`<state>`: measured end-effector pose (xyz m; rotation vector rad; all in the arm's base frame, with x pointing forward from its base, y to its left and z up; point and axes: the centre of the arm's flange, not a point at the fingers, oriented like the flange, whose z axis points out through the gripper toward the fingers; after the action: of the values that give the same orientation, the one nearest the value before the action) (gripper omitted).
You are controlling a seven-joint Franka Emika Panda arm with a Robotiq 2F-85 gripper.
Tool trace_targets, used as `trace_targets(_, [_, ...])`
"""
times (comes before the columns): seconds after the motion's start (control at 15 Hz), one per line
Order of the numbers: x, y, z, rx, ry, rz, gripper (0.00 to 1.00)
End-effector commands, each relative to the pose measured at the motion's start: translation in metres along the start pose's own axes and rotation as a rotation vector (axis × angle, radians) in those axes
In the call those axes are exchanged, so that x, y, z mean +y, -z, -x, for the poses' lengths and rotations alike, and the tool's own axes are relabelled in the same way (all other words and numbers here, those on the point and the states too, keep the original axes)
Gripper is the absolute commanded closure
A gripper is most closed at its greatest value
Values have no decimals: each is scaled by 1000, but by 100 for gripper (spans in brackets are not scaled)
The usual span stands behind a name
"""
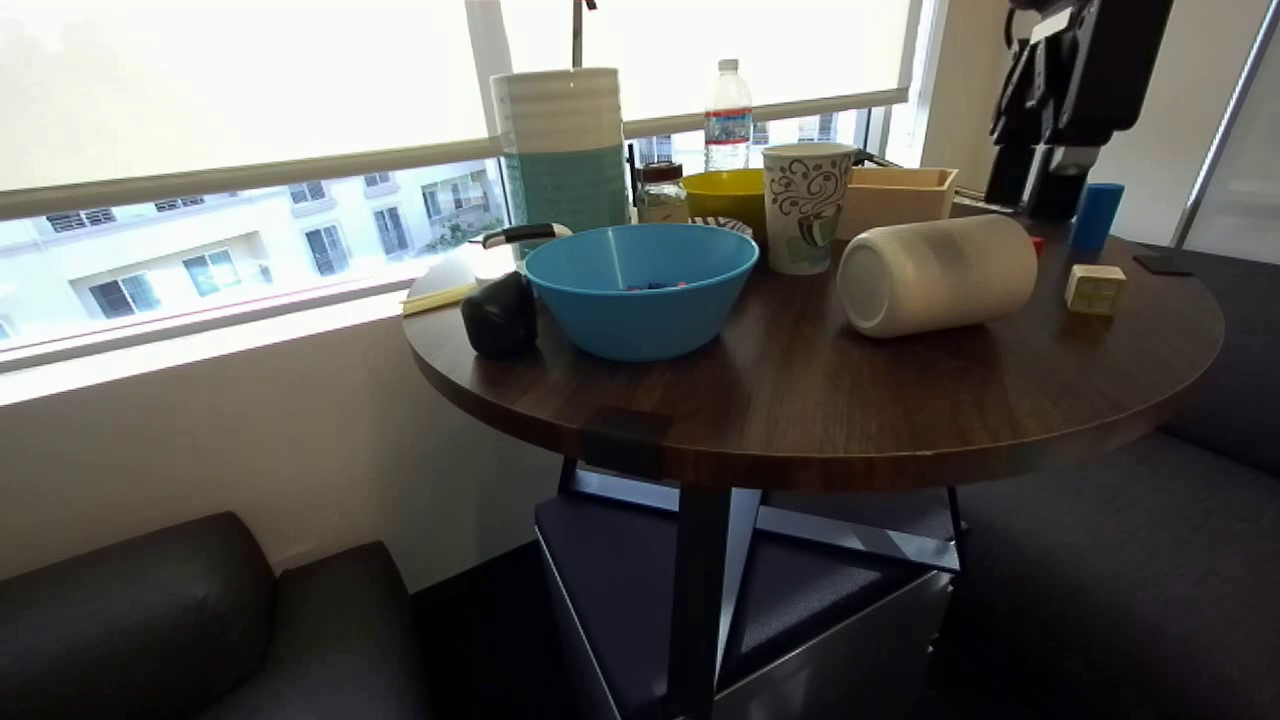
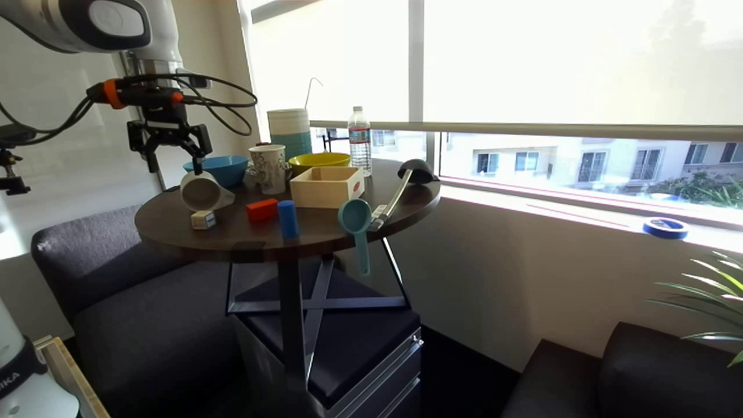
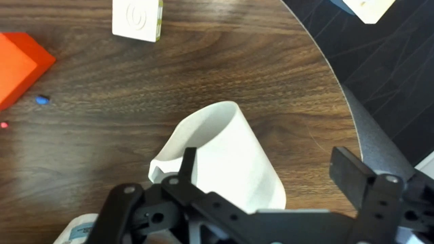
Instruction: Put the beige cup upside down
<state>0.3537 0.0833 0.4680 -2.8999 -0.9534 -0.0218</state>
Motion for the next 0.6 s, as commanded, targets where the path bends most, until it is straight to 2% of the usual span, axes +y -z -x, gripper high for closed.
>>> trace_targets(0.0, [-1, -5, -11, 29, 185, 61, 0])
trace_targets(0.13, [0, -4, -20, 96, 262, 108, 0])
trace_targets(0.2, [-4, 1, -13, 56, 184, 67, 0])
trace_targets(0.4, [-3, 1, -19, 85, 231, 90, 0])
trace_targets(0.53, [0, -8, -16, 57, 238, 58, 0])
